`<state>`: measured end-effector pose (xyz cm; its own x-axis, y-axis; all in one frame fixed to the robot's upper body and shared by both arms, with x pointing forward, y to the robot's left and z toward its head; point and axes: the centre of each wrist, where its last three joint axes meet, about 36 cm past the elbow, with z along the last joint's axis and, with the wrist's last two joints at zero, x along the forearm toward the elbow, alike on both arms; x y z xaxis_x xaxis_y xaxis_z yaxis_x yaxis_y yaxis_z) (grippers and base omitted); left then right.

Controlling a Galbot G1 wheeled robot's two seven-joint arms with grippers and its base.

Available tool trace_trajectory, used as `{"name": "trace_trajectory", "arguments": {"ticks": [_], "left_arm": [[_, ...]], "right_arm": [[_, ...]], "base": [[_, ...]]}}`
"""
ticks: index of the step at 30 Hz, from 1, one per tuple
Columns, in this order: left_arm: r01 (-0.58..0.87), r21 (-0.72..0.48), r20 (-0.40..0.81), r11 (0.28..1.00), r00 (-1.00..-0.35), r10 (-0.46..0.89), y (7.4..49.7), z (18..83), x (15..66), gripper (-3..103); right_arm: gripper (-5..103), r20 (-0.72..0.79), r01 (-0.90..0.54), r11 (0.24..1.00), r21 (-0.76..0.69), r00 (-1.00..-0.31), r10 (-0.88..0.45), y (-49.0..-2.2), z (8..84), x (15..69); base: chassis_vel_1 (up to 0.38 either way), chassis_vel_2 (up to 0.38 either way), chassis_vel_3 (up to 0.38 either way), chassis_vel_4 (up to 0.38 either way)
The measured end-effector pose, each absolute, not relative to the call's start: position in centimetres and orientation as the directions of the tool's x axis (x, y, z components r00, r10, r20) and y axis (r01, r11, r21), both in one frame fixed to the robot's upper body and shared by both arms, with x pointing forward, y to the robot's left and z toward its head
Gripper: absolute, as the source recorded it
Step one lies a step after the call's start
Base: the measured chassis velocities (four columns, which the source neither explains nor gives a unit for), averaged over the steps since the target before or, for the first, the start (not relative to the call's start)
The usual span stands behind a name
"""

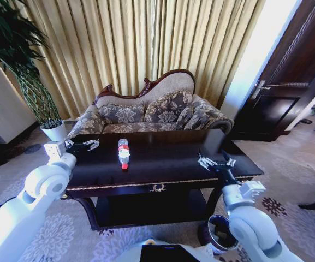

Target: Move to the front of the table and place the trash on the table into the trash bin.

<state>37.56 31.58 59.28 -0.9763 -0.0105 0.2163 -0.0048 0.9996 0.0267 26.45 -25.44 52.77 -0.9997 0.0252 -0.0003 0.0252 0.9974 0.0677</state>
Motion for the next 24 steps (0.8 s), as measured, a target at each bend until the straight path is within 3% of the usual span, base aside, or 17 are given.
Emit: {"name": "trace_trajectory", "arguments": {"ticks": [24], "left_arm": [[-0.005,0.027,0.216,1.000,-0.976,-0.011,31.58,59.29,37.55,100]], "right_arm": [[100,-0.001,0.025,0.997,0.068,-1.000,0.025,-25.44,52.76,26.46]], "base": [[0.000,0.000,0.000,0.000]]}}
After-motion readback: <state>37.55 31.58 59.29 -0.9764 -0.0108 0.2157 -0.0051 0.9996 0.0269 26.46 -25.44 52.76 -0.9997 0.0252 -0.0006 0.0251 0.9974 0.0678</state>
